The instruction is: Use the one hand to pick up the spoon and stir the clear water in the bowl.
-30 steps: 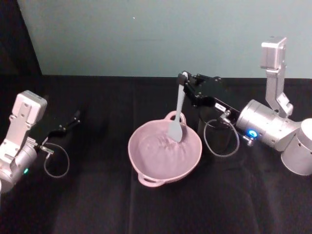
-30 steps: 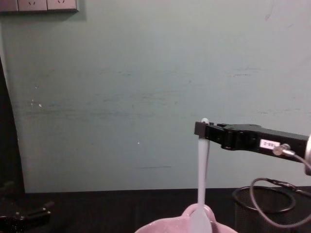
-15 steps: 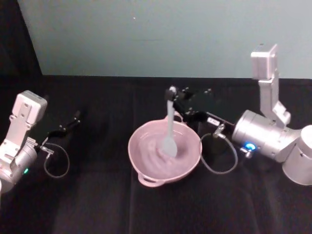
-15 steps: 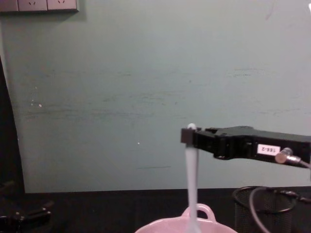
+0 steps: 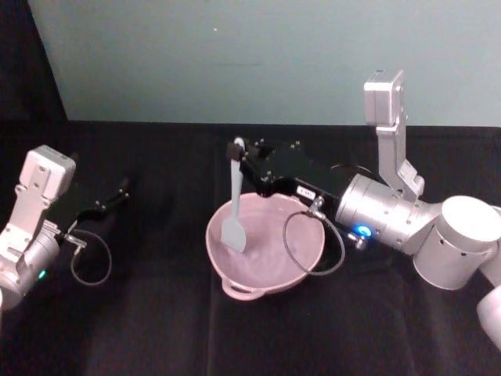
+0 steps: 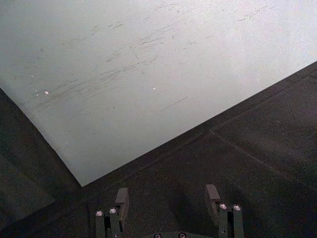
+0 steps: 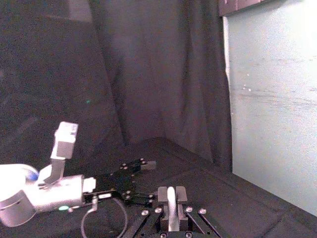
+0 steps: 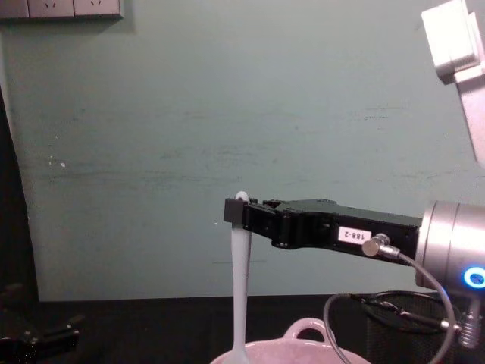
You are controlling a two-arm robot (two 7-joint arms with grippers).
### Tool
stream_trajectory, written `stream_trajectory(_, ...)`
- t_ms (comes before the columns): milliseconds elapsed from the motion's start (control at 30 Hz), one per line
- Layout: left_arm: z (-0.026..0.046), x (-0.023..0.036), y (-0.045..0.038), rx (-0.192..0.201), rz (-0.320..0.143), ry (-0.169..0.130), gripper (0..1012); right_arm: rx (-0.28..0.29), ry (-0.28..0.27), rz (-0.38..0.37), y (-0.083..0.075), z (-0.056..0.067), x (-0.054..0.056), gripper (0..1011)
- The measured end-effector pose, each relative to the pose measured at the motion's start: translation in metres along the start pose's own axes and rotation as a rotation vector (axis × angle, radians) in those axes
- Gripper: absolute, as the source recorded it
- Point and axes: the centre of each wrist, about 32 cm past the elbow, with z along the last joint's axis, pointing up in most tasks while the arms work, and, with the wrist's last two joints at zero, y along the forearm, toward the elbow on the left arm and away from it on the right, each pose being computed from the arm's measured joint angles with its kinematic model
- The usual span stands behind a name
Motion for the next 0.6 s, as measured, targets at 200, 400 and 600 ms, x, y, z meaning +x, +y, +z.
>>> stream_trajectory(200,0.0000,0.0000,0.0000,0.000,0.000,0.000,1011,0.008,0.007,-0.024,0.003,-0.003,0.011,105)
stream_trajectory(400,0.0000,0.0000,0.0000,0.000,0.000,0.000,1011,0.017,0.007,-0.072,-0.004,-0.005,0.024,106)
stream_trajectory(600,0.0000,0.0000,0.0000,0.000,0.000,0.000,1011,0.029,-0.001,-0.157,-0.029,-0.003,0.032,105)
